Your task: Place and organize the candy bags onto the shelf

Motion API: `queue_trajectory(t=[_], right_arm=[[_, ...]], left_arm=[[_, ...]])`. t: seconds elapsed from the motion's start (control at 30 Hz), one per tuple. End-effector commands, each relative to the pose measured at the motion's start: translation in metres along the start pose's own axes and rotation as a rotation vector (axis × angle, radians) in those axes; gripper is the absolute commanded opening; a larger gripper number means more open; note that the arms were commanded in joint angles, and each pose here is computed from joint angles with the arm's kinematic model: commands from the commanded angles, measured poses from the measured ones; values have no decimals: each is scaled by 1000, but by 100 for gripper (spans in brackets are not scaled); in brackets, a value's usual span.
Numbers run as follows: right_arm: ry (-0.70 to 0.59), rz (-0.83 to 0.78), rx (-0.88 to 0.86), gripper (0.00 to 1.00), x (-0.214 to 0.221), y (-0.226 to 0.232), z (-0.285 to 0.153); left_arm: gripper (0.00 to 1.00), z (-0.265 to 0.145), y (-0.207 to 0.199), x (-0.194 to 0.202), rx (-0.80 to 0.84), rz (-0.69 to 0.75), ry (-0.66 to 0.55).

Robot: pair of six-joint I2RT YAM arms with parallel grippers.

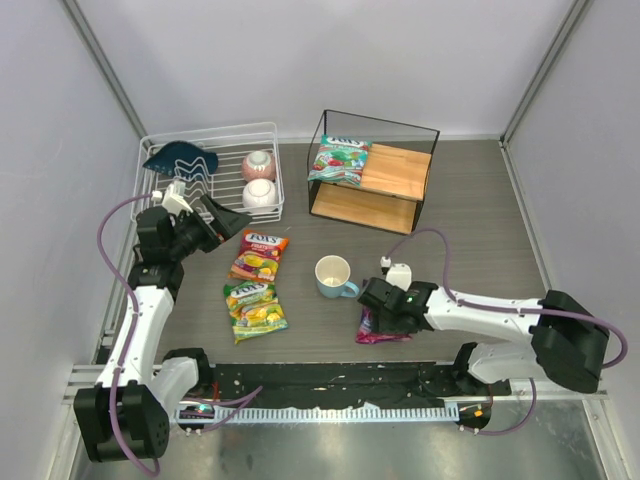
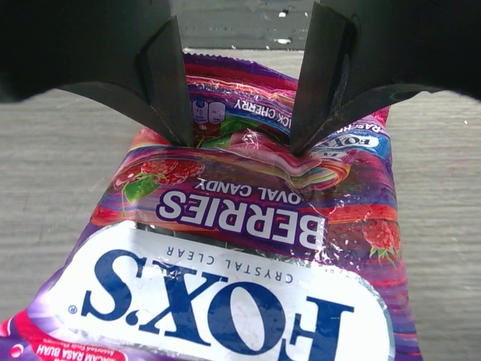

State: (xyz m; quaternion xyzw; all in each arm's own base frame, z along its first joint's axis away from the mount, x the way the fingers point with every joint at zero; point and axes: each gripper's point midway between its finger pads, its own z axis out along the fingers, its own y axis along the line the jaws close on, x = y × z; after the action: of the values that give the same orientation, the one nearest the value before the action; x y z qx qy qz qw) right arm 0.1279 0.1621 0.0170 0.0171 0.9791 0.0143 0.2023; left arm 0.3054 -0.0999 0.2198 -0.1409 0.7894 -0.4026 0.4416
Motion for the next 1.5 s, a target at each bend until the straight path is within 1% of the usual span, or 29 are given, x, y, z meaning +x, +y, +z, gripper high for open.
queue_trajectory(t=[0.0, 0.33, 0.63, 0.87, 1.03, 1.1, 1.2, 1.3, 1.43, 1.47], right_arm=[[-62, -125, 48, 61, -19, 1, 18], [-56, -170, 2, 61, -30, 27, 40], [-66, -242, -49, 61, -44, 55, 44], [-48, -249, -104, 61, -47, 77, 51], [-36, -254, -60, 61, -43, 68, 57], [-26, -246, -38, 61, -37, 56, 60], [-44, -225, -42, 61, -34, 44, 54], [-99, -193, -117, 61, -39, 45, 35], [-233, -138, -216, 61, -63, 49, -1], [-285, -112, -250, 62, -73, 50, -15]], left_arm=[[100, -1, -6, -6, 28, 22, -11], [100, 0, -5, -6, 21, 25, -10], [100, -1, -5, -6, 19, 26, -10], [100, -2, -5, -6, 16, 30, -14], [100, -1, -4, -6, 15, 28, -10], [100, -1, -4, -5, 14, 27, -7], [100, -1, -4, -6, 14, 28, -9], [100, -1, -4, -6, 15, 27, -10], [100, -1, -4, -5, 18, 26, -11], [100, 0, -3, -5, 15, 24, -10]])
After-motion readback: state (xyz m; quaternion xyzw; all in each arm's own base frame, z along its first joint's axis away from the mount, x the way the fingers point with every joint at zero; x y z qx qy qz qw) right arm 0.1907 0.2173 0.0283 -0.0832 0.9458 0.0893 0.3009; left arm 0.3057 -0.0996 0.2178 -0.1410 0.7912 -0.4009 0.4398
